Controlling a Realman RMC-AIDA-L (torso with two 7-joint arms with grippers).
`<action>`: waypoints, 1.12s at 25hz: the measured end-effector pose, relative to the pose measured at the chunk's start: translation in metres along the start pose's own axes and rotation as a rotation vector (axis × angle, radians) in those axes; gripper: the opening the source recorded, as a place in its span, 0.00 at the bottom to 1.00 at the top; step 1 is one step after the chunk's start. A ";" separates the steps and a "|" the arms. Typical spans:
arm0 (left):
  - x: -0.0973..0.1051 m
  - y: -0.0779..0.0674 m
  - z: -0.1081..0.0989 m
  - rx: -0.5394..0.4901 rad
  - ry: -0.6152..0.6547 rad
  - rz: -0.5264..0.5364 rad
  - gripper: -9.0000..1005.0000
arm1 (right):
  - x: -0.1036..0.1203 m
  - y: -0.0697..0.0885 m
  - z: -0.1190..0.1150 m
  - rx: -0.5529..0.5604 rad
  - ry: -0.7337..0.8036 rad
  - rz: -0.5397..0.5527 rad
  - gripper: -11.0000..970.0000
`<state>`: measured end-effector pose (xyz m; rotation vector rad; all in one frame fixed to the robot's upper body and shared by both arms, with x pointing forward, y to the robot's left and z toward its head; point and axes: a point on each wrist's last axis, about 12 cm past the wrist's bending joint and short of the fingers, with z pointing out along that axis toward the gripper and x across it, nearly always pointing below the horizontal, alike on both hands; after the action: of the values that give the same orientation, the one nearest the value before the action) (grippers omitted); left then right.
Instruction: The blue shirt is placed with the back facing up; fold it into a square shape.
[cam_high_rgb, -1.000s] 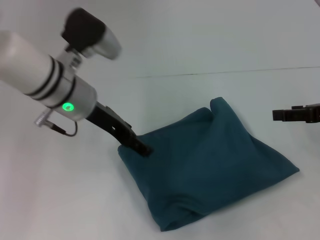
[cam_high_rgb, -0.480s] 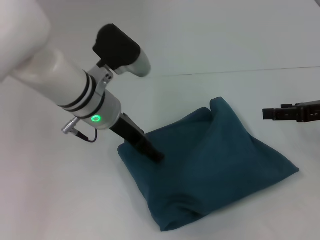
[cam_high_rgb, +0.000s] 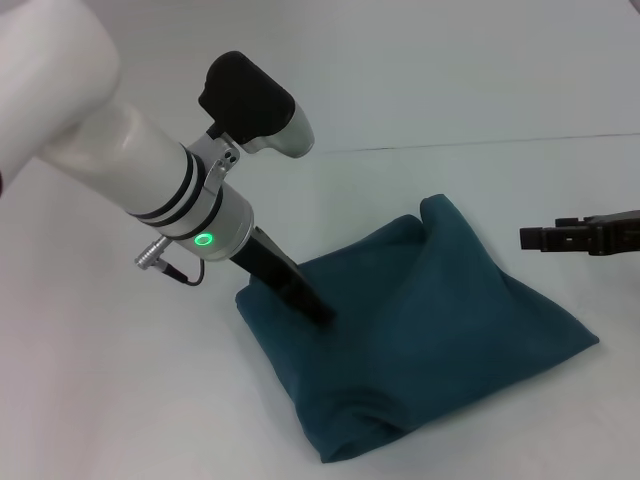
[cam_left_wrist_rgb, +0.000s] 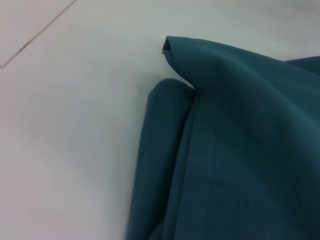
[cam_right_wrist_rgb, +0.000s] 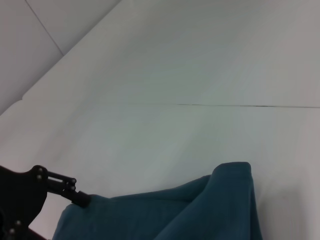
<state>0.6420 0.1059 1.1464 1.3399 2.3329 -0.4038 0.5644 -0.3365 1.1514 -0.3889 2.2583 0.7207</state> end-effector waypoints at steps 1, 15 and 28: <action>0.000 0.000 0.000 -0.002 -0.002 -0.002 0.91 | 0.000 0.000 0.000 0.000 0.000 0.000 0.80; 0.000 0.001 0.005 -0.036 0.018 0.016 0.85 | 0.001 0.000 0.000 0.000 0.002 0.003 0.80; 0.001 0.003 0.004 -0.039 0.004 0.009 0.64 | 0.003 -0.001 -0.002 0.000 0.002 -0.004 0.80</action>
<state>0.6447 0.1067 1.1426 1.3331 2.3251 -0.3515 0.5619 -0.3391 1.1504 -0.3944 2.2586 0.7186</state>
